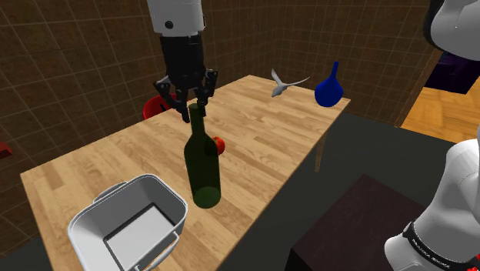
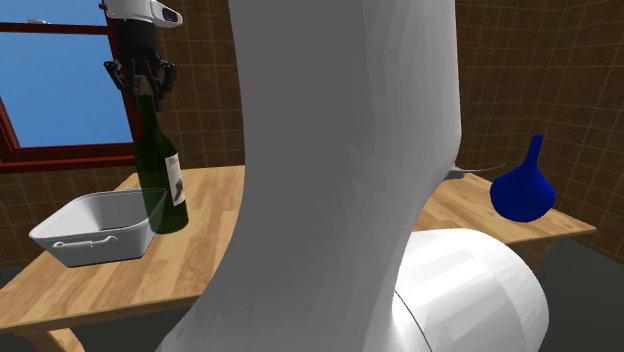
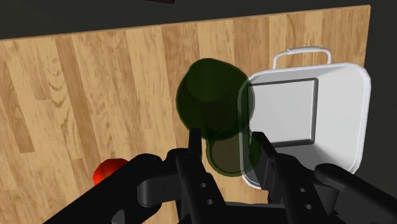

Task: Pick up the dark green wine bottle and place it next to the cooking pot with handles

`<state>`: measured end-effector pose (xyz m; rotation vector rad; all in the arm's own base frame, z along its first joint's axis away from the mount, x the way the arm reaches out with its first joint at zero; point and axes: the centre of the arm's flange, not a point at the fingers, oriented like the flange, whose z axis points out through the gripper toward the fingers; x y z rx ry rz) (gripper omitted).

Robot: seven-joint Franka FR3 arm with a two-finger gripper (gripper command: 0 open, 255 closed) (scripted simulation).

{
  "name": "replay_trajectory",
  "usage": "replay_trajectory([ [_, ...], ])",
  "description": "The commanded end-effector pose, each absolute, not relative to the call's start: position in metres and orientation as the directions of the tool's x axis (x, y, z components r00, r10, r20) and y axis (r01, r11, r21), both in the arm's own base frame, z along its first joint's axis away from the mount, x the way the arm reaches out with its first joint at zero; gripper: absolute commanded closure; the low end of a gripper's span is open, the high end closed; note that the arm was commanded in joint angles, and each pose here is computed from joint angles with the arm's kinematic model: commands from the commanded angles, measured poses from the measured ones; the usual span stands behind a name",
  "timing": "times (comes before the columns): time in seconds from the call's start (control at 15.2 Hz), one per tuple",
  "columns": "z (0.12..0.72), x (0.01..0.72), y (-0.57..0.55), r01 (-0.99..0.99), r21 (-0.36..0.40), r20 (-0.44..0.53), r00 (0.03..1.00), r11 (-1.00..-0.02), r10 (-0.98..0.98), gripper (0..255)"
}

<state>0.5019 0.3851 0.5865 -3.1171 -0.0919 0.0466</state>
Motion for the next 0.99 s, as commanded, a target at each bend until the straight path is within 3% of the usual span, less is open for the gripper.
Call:
replay_trajectory([
  [0.0,0.576,0.501,0.385,0.058,-0.024,-0.028,0.998,-0.998,0.059,255],
  [0.92,0.502,0.501,0.385,0.058,-0.024,-0.028,0.998,-0.998,0.059,255],
])
